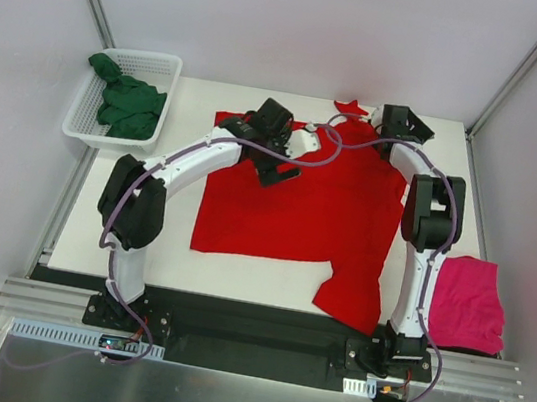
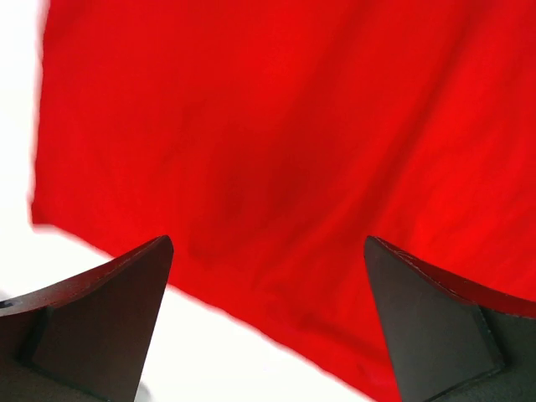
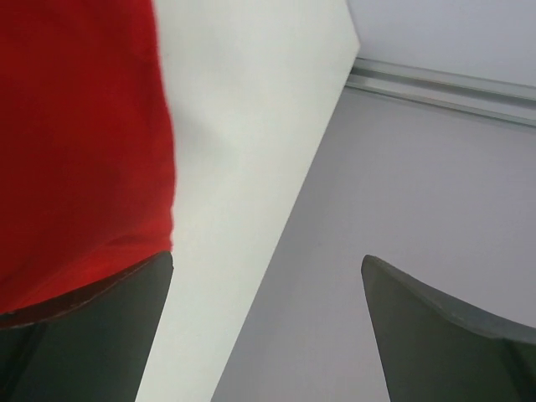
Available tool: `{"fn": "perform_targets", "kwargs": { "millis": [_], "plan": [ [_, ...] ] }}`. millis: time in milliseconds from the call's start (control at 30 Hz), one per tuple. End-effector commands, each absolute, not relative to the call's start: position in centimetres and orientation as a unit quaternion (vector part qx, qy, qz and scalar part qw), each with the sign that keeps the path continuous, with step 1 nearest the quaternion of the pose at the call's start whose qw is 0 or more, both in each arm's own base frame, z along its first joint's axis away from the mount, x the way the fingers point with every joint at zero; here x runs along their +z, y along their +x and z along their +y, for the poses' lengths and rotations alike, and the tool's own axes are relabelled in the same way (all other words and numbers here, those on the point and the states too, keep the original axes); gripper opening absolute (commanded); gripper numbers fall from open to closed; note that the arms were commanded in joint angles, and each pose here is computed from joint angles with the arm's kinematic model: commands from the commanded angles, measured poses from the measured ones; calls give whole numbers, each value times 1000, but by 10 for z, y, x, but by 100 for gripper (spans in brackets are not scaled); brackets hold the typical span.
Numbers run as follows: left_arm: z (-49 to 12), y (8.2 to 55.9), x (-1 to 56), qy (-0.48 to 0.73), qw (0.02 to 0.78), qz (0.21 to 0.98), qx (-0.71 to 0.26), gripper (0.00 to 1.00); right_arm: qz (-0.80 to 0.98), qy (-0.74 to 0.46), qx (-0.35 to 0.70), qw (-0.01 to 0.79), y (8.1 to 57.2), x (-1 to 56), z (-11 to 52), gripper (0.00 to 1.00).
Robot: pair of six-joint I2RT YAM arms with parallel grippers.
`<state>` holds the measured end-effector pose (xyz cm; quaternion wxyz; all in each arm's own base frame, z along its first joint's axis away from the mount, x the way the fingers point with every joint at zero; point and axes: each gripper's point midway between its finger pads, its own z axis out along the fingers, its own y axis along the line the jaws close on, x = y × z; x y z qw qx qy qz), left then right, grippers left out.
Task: Fold and stack the t-shirts
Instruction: Flatten out the tshirt
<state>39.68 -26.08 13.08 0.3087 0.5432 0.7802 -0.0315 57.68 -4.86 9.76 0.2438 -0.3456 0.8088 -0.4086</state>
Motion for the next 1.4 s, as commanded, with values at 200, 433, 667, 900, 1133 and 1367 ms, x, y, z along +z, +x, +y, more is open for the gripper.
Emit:
{"fn": "perform_targets", "kwargs": {
  "millis": [200,433,667,900,1133,1367],
  "plan": [
    [-384,357,137,606,316,712,-159,99,790,-265,-446,327,607,145,-66,100],
    [-386,347,104,602,278,730,-167,99,818,-259,-388,336,601,130,-57,100],
    [-380,338,86,608,256,733,-164,99,848,-290,-333,294,593,98,-47,100],
    [-381,332,69,608,237,740,-162,99,854,-318,-311,269,592,75,-42,100],
    [-376,333,51,616,222,742,-142,99,861,-351,-299,216,585,44,-45,100],
    [-368,332,36,624,209,742,-127,99,860,-361,-298,204,584,34,-46,100]
  ]
}}
